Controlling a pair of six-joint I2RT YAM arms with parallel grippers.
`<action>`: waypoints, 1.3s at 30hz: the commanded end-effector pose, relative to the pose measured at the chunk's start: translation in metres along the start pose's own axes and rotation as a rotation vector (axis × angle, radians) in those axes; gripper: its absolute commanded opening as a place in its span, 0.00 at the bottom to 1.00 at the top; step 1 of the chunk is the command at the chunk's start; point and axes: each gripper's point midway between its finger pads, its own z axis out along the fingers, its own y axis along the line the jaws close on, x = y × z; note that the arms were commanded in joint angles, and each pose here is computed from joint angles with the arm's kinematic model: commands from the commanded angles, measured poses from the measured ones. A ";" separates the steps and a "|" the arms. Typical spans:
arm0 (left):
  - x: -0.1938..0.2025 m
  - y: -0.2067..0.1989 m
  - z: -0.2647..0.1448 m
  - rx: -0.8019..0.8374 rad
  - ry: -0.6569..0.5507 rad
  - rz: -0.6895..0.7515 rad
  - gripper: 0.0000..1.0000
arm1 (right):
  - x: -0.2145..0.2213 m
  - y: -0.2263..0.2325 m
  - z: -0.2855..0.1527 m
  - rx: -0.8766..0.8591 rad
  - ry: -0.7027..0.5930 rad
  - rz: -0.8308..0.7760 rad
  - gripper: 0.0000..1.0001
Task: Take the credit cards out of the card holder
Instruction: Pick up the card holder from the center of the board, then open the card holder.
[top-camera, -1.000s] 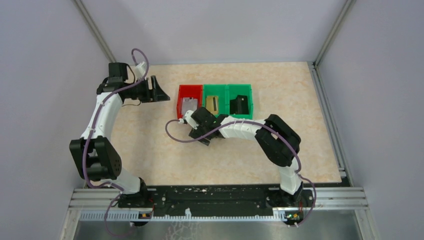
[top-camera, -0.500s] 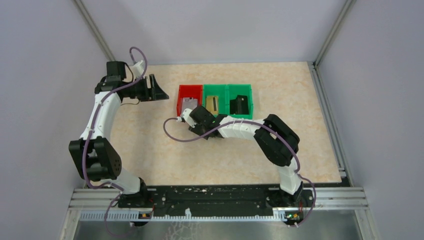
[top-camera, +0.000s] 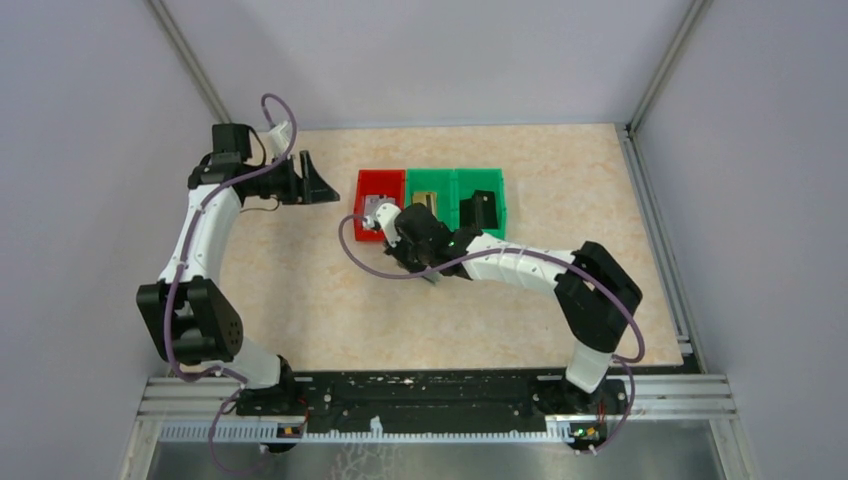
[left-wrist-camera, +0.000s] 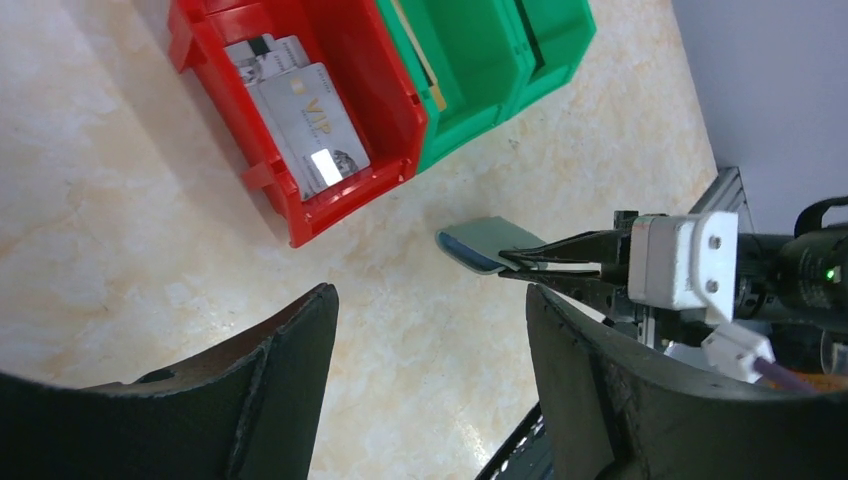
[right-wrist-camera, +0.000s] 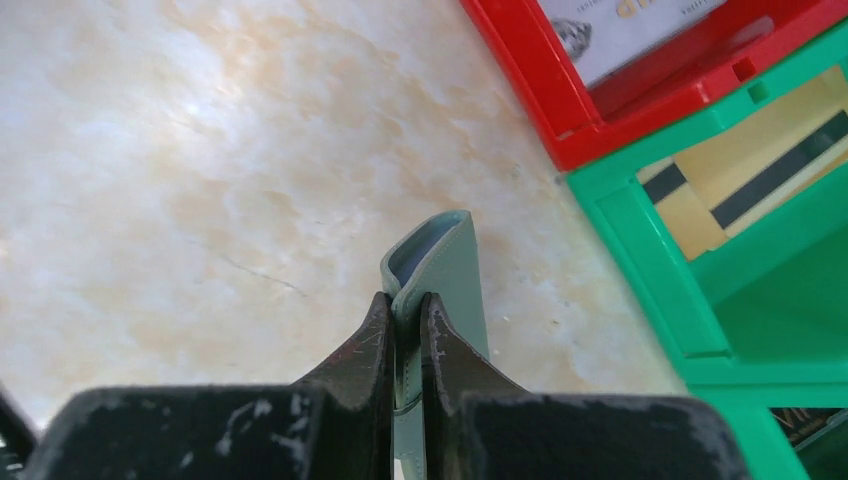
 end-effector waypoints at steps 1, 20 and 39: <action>0.008 -0.036 -0.014 0.160 -0.009 0.118 0.76 | -0.073 0.020 -0.043 -0.143 -0.246 0.146 0.00; 0.064 -0.149 -0.053 0.704 -0.103 0.356 0.99 | -0.198 0.000 -0.205 -0.761 -0.853 0.568 0.00; 0.055 -0.189 -0.080 0.849 -0.039 0.276 0.68 | -0.218 -0.002 -0.236 -1.037 -1.010 0.711 0.00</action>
